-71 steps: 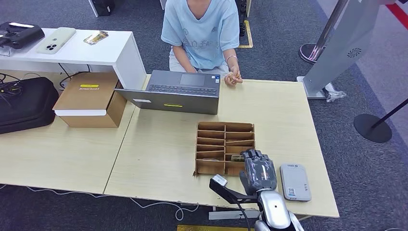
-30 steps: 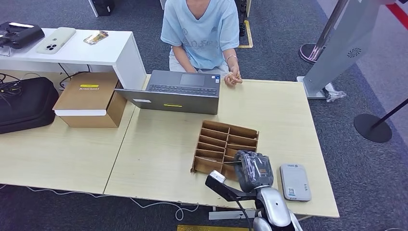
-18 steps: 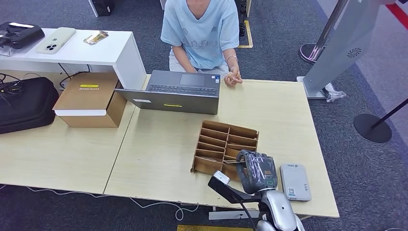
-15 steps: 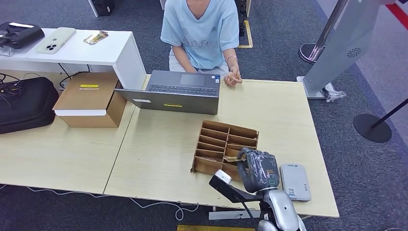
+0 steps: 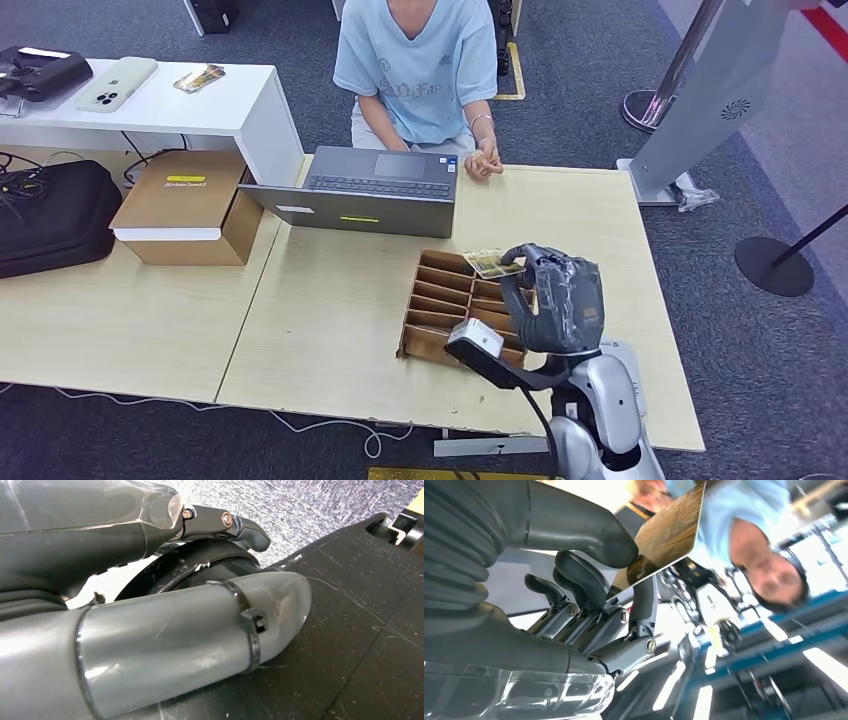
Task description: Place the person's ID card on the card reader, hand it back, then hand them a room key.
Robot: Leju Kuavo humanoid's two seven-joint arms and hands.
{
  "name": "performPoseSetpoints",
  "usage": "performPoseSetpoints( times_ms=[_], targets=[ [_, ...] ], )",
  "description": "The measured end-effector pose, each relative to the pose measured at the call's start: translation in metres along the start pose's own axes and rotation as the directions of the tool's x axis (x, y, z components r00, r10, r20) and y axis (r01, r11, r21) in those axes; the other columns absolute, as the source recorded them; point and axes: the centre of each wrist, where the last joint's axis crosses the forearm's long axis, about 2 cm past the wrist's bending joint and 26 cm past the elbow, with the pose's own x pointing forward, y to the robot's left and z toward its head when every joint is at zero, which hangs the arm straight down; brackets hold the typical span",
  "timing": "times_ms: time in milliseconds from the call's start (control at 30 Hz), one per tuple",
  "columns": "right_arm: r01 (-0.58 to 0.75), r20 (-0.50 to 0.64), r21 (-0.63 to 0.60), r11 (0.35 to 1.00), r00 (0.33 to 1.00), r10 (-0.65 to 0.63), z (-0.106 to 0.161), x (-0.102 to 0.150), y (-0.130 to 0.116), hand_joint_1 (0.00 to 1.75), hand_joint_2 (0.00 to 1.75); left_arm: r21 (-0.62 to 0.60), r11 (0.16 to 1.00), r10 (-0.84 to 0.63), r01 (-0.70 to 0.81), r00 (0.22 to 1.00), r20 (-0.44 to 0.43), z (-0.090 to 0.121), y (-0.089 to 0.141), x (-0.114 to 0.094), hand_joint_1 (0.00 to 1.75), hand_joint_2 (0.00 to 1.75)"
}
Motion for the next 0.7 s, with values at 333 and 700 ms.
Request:
performPoseSetpoints(
  times_ms=[333,700],
  targets=[
    [-0.055,0.151,-0.163,0.985,0.985,0.08,-0.092,0.01,-0.041,1.75,1.75,-0.005,1.0,-0.024,0.024,0.999,0.023,-0.001,0.005,0.005,0.0,0.0],
    [-0.207,0.12,-0.151,0.967,0.967,0.225,-0.197,0.017,-0.059,1.75,1.75,-0.008,0.999,-0.04,0.041,0.998,0.039,-0.001,0.007,0.013,0.0,0.0]
  ],
)
